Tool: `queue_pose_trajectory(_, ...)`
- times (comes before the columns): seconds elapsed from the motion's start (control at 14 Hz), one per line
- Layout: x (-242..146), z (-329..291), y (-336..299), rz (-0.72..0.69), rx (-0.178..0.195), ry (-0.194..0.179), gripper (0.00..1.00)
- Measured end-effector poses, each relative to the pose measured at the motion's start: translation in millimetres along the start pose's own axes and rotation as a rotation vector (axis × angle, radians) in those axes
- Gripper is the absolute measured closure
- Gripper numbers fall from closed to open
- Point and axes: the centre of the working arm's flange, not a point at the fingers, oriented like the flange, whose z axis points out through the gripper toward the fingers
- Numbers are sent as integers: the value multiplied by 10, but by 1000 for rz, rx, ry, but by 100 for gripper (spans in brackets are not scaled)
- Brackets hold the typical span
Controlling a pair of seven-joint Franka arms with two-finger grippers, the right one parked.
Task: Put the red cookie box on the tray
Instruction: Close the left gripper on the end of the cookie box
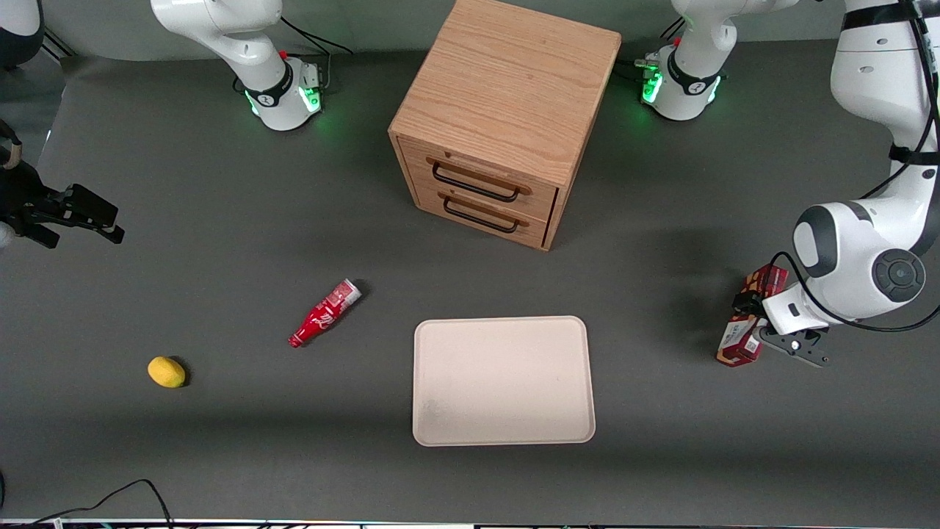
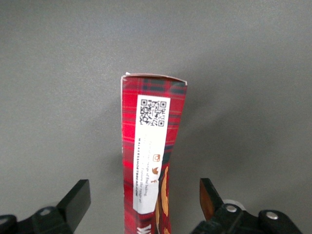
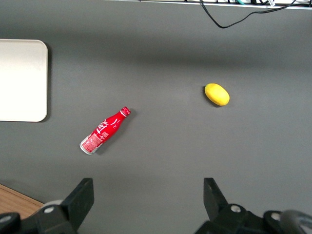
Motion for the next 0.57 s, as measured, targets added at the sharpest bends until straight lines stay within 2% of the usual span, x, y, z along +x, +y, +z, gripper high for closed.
queue_pose_trajectory(0.21,-1,1,0,1,0,0,0)
queue_pose_trajectory(0.29,-1,1,0,1,0,0,7)
queue_pose_trajectory(0.36,-1,1,-1,3,0,0,20)
queue_pose_trajectory(0.57,-12,0,-21,19,1,1,51)
